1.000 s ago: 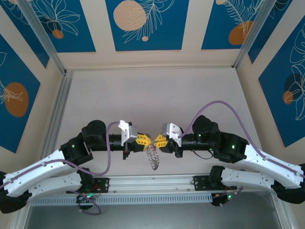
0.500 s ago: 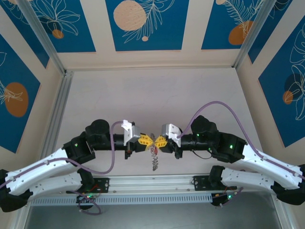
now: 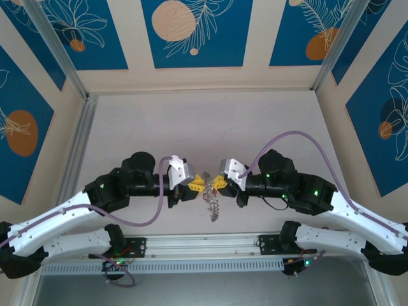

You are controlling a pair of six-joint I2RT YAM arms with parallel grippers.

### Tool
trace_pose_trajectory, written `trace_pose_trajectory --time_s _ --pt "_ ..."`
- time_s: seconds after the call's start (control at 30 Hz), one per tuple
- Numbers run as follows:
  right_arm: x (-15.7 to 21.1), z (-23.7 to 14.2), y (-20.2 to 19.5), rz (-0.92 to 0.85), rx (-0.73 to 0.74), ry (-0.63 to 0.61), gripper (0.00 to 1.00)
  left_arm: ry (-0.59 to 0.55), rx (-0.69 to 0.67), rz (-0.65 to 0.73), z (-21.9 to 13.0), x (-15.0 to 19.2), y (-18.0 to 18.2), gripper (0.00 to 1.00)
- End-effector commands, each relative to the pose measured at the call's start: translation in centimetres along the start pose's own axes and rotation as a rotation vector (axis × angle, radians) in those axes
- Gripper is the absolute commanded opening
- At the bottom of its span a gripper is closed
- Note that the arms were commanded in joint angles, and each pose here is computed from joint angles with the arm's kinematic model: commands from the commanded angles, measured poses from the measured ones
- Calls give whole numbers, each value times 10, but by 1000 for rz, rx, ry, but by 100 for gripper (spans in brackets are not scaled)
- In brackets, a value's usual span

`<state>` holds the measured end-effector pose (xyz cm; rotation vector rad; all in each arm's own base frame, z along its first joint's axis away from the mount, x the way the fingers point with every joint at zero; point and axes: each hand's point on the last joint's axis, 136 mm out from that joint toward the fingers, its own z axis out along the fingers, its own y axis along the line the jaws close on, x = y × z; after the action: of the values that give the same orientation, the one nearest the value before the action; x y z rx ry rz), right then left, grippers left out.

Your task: Put the keys on the keyring

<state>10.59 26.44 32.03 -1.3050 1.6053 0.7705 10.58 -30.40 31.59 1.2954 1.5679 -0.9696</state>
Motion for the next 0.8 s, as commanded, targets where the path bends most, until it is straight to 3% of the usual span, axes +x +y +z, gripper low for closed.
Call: trace_pose_trajectory --time_s 0.0,0.2,0.37,0.6,0.77 --pt "-25 -18 -6 -42 44 -67 0 107 -37 -16 -3 23 6 24" --pt "-26 -16 -7 -60 41 -57 0 66 -65 -5 -21 14 4 33" --pt "-12 -5 -18 -53 94 64 0 25 -95 55 -40 -11 4 35" --pt "2 7 -34 -7 168 246 0 2 -75 123 -28 -22 5 37" --pt "3 11 -28 28 138 314 0 -14 -91 149 -22 -24 10 37"
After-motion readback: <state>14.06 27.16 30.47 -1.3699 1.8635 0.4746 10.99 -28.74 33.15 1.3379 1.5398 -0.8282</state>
